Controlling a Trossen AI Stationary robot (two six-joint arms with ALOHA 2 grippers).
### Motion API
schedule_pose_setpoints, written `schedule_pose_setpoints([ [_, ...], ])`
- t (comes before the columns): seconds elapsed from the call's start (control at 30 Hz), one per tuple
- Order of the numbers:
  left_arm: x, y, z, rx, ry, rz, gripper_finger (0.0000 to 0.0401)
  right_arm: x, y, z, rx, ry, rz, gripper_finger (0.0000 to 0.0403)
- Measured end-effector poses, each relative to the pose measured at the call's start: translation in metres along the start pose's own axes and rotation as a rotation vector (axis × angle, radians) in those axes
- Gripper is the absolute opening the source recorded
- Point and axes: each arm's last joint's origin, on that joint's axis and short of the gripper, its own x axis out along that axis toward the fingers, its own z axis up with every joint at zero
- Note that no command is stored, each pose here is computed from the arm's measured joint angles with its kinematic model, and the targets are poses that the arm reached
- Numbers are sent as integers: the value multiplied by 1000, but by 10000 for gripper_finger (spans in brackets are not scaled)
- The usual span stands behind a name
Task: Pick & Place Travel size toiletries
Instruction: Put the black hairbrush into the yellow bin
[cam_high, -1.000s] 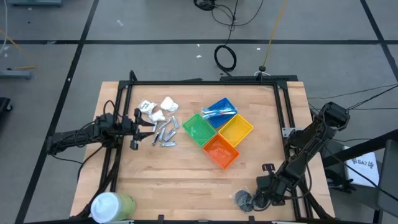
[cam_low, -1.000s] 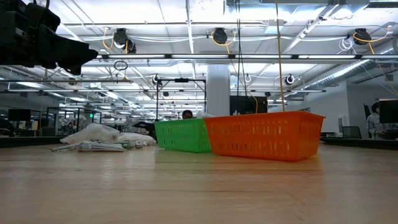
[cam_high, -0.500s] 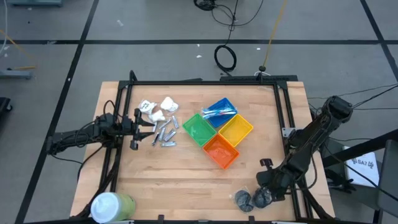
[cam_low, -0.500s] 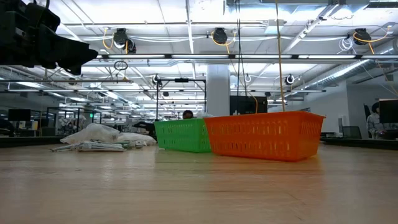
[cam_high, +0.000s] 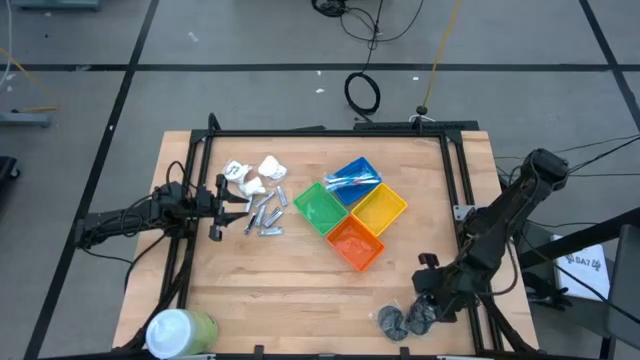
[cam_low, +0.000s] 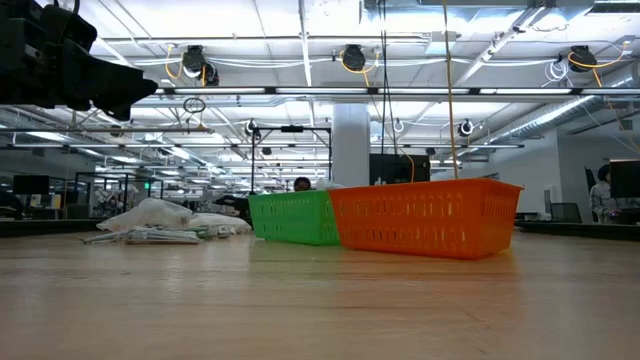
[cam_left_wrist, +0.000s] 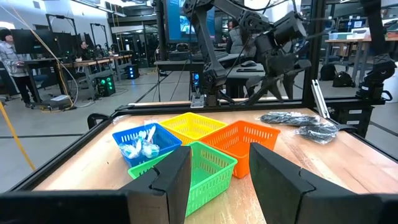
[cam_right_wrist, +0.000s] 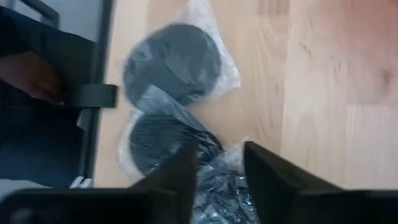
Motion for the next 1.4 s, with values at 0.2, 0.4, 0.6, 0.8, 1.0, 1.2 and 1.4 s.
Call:
schedule_pose_setpoints([
  [0.2, 0, 0, 0, 0, 0, 0, 159, 28, -8, -11, -23, 49, -55, 246],
  [0.4, 0, 0, 0, 0, 0, 0, 159, 47, -21, -21, -24, 115, -135, 264],
  [0.6, 0, 0, 0, 0, 0, 0, 159, 48, -25, -20, -4, 135, -129, 193],
  [0.8, 0, 0, 0, 0, 0, 0, 159, 48, -27, -19, 17, 183, -84, 64],
  [1.0, 0, 0, 0, 0, 0, 0, 159, 48, -27, -18, -41, 202, -61, 6],
  [1.2, 0, 0, 0, 0, 0, 0, 159, 43, -26, -14, -85, 165, -27, 1],
  [1.4, 0, 0, 0, 0, 0, 0, 159, 23, -24, -4, -93, 44, 35, 0],
])
